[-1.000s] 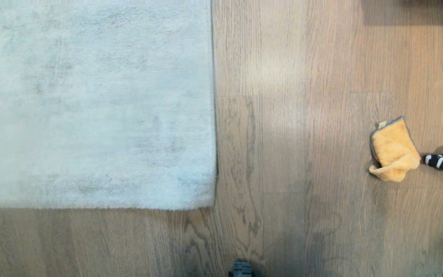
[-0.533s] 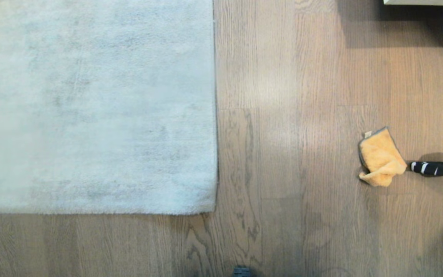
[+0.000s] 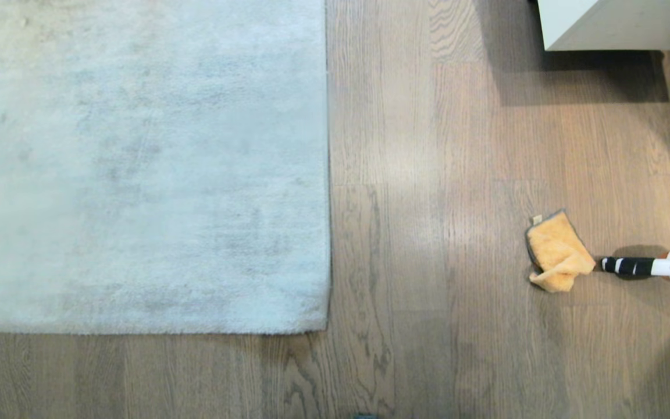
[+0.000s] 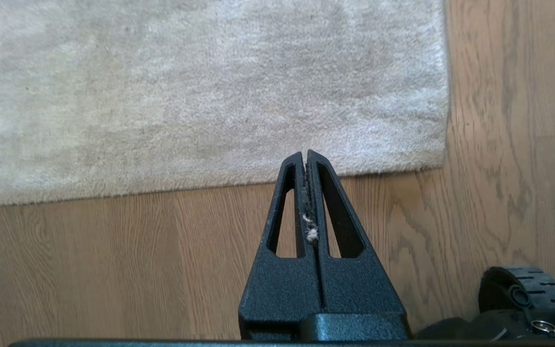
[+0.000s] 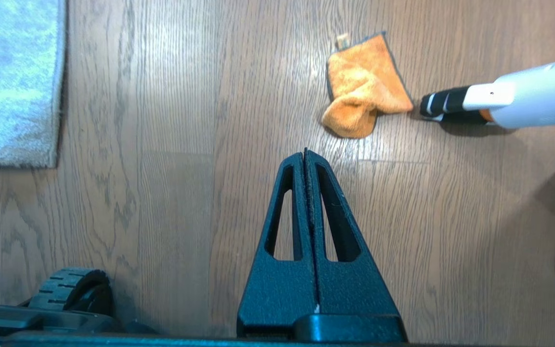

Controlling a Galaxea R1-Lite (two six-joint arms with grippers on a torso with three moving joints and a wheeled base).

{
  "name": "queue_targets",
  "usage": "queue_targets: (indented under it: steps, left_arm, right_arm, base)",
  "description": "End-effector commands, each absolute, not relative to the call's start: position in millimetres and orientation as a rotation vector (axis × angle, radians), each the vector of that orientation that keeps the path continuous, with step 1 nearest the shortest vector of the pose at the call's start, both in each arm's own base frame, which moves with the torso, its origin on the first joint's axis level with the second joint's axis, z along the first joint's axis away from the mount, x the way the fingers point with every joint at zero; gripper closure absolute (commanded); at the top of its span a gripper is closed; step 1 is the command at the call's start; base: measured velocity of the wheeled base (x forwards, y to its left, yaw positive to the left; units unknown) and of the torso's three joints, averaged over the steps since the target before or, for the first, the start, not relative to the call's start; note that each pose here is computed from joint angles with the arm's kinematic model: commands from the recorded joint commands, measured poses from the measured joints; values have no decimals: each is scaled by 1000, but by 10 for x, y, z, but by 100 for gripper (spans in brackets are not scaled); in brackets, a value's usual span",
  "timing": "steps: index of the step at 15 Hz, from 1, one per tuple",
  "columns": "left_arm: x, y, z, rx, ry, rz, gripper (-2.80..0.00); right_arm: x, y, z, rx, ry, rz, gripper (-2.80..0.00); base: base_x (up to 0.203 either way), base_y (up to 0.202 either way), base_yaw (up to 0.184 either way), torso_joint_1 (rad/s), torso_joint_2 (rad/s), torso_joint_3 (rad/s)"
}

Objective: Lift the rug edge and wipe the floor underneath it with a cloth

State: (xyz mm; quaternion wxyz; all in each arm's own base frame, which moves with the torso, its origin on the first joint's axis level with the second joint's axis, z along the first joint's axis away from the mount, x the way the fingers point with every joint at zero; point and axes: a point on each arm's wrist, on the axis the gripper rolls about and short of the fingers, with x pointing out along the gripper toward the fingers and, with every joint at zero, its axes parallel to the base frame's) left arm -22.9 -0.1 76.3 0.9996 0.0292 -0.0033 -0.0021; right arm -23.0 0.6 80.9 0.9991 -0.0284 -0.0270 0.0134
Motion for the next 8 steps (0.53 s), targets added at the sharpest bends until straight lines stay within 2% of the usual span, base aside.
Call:
queue_targets:
  steps: [1, 8]
  left_arm:
    - [-229, -1, 765, 58, -8, -4, 0]
    - [-229, -2, 765, 71, -8, -7, 0]
  right_arm:
    - [-230, 7, 810, -58, -54, 28, 0]
    - [-230, 7, 810, -58, -54, 28, 0]
  base:
    - [0, 0, 0, -1, 2, 198]
    - [0, 0, 0, 2, 1, 197]
